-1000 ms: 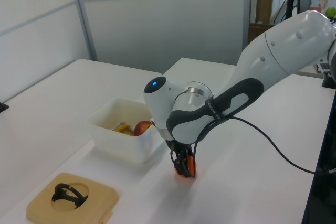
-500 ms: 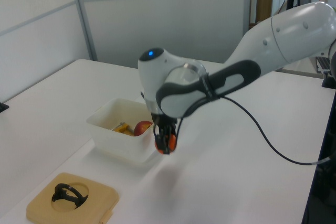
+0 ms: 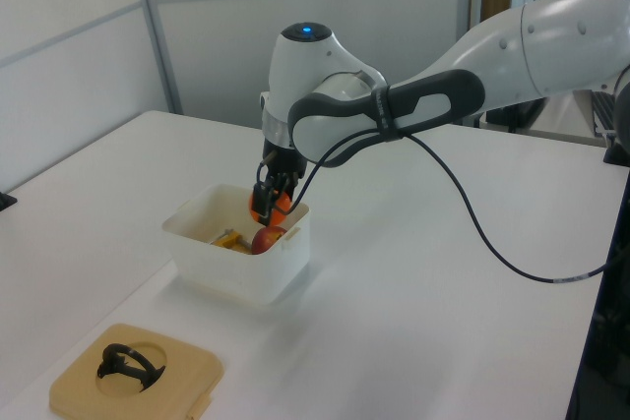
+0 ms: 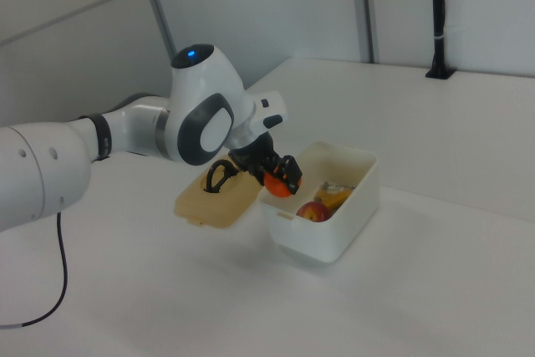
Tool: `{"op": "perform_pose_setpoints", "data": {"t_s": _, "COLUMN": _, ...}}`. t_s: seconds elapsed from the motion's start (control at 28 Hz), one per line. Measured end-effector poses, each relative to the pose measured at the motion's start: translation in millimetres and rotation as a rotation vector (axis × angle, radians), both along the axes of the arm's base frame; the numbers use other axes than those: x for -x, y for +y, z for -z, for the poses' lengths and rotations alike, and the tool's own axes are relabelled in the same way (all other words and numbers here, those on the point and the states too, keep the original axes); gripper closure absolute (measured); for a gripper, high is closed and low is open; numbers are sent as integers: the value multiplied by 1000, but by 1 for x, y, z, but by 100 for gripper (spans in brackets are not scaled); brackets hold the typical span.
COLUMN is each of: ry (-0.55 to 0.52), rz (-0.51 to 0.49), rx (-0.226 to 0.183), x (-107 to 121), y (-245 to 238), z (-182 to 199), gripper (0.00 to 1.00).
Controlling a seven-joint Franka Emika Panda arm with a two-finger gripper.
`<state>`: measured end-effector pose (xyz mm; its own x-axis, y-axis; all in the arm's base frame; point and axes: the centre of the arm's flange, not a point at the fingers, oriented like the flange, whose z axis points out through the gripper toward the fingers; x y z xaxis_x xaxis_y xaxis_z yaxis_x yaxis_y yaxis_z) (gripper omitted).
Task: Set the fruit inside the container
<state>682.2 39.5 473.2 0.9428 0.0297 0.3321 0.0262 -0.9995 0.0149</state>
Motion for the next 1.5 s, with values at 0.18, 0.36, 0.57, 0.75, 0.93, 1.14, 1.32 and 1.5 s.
{"op": "perform_pose_setpoints", "data": {"t_s": 0.18, "ry": -14, "rz": 29, "rx": -10, "x": -9, "y": 1, "z": 22, "gripper": 21}}
{"op": "perform_pose_setpoints", "data": {"t_s": 0.36, "ry": -9, "rz": 22, "rx": 11, "x": -12, "y": 0, "z": 29, "gripper": 10}}
{"op": "perform_pose_setpoints", "data": {"t_s": 0.57, "ry": 31, "rz": 38, "rx": 25, "x": -8, "y": -10, "z": 22, "gripper": 0}}
{"op": "perform_pose_setpoints", "data": {"t_s": 0.75, "ry": 116, "rz": 52, "rx": 41, "x": 4, "y": -20, "z": 12, "gripper": 0}}
{"op": "perform_pose_setpoints", "data": {"t_s": 0.93, "ry": 220, "rz": 47, "rx": 58, "x": 19, "y": -33, "z": 5, "gripper": 0}}
{"op": "perform_pose_setpoints", "data": {"t_s": 1.14, "ry": 282, "rz": 28, "rx": 68, "x": 29, "y": -44, "z": 0, "gripper": 0}}
{"op": "perform_pose_setpoints", "data": {"t_s": 1.32, "ry": 304, "rz": 23, "rx": 70, "x": 34, "y": -45, "z": -6, "gripper": 0}}
{"op": "perform_pose_setpoints", "data": {"t_s": 1.5, "ry": 304, "rz": 23, "rx": 76, "x": 34, "y": -46, "z": -6, "gripper": 0}}
